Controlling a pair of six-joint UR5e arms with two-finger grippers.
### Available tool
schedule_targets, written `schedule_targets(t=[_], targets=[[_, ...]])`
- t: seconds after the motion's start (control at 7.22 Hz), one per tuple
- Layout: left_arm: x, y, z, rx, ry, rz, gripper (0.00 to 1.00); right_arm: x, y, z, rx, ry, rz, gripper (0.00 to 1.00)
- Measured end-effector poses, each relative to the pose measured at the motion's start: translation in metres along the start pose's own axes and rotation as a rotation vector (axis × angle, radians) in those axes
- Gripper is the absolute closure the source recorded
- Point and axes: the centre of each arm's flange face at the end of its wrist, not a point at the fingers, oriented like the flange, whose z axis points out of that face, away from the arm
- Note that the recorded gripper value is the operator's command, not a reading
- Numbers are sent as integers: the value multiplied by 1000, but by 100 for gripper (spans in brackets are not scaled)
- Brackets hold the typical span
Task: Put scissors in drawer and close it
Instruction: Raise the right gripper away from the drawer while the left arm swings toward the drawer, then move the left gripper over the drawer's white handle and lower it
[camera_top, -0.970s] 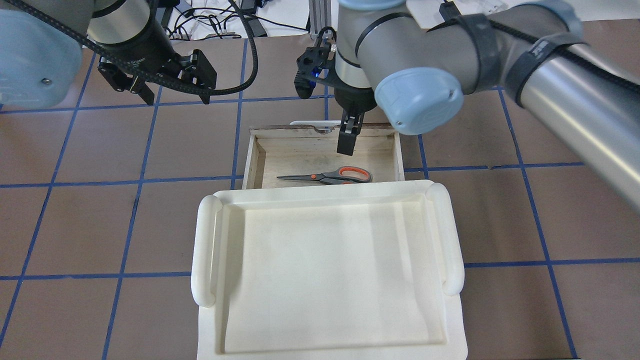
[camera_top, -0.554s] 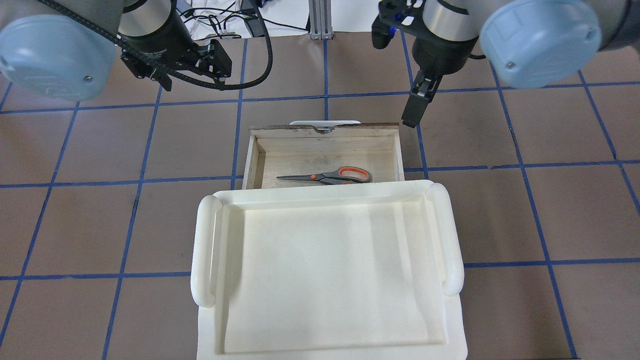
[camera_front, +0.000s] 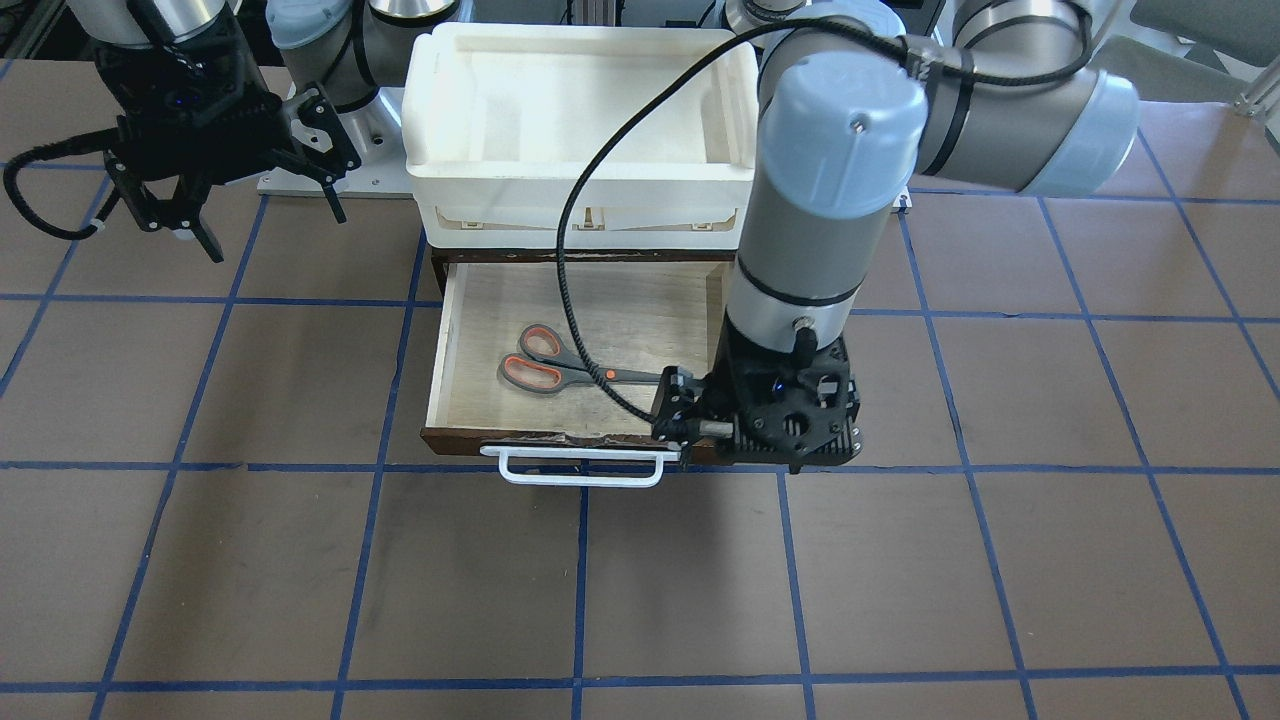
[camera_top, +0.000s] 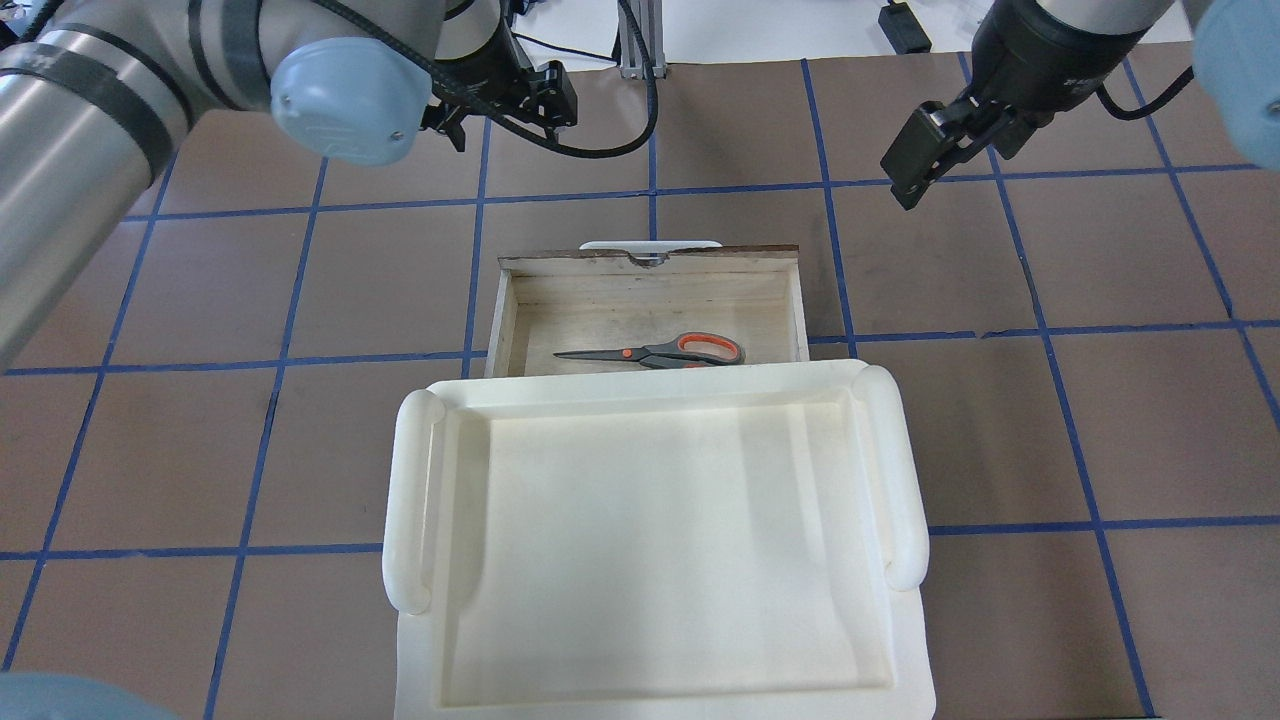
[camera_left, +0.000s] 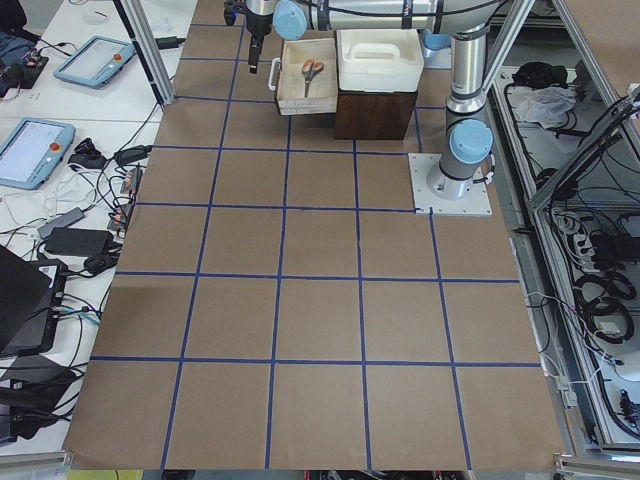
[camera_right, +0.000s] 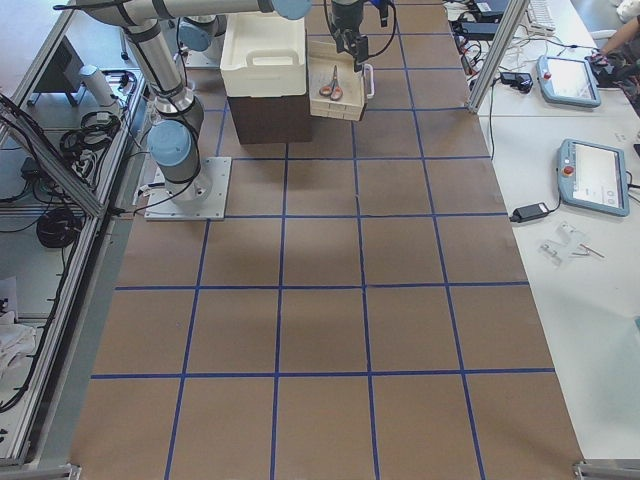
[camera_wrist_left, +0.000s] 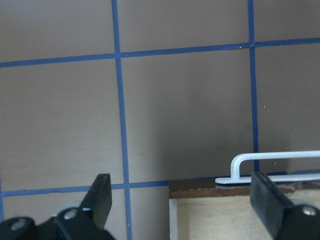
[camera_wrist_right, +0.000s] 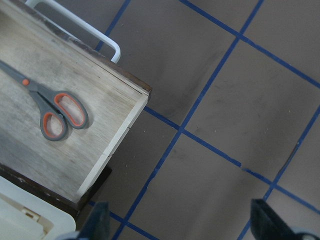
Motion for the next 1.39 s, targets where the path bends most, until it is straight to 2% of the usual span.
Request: schedule_targets(t=[0.14,0.42,0.83,1.39], targets=[[22,-9,21,-13,2,-40,0,1,4,-3,-8,27,86,0],[57,-16,70,-62,0,-134,0,-6,10,-6,-31,33,226,0],[89,-15,118,-123,13,-171,0,-14,11,-3,-50,31,255,0],[102,-8,179,-200,-13,-115,0,-16,14,-2,-68,26,255,0]])
